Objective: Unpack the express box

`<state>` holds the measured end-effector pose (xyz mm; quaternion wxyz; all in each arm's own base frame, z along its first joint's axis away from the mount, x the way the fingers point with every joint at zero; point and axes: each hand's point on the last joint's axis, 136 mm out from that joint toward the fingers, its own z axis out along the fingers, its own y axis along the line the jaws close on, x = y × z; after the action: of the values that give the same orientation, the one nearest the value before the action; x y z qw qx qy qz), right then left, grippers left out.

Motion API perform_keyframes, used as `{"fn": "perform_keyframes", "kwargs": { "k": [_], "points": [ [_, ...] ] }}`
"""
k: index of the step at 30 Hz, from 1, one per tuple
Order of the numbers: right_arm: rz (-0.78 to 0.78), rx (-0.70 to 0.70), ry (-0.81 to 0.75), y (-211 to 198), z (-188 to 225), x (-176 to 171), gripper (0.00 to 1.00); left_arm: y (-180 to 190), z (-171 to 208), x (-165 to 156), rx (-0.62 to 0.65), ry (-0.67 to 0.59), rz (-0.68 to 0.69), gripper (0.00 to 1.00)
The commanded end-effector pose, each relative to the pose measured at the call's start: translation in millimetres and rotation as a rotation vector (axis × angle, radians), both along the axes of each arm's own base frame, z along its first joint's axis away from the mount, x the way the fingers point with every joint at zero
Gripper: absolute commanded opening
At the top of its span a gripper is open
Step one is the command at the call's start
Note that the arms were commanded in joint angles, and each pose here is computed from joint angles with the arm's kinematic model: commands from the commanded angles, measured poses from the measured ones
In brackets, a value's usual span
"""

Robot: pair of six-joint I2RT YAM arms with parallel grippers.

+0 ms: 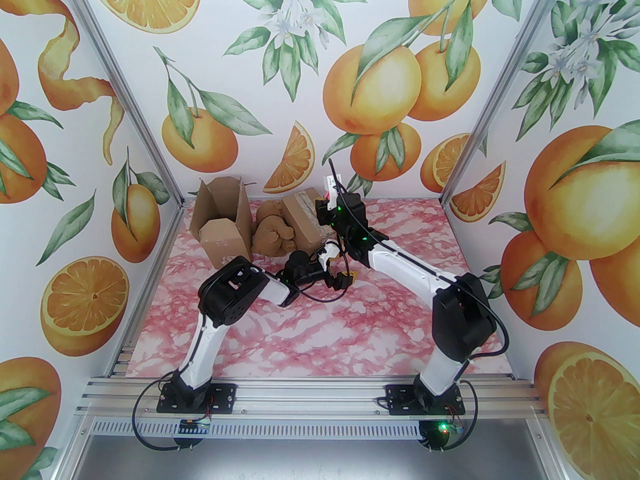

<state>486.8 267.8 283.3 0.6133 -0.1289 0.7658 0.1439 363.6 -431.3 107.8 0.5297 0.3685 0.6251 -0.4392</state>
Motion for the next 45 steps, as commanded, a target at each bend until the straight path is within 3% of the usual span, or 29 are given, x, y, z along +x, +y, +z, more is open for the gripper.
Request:
{"fn": "perform_keyframes", "kwargs": {
  "k": [1,16,45],
  "points": [
    [0.009,-0.016,0.008,1,-13,3,0.00,-6,6,1,-0.011,-0.015,-0.008,0.94],
    [0.018,-0.030,0.050,0,-28,-5,0.00,-4,4,6,-0.007,-0.011,0.020,0.94],
    [-0.003,-0.061,0.115,-16,-25,-53,0.00,18,23,45,-0.147,0.033,0.178,0.95]
  ]
}}
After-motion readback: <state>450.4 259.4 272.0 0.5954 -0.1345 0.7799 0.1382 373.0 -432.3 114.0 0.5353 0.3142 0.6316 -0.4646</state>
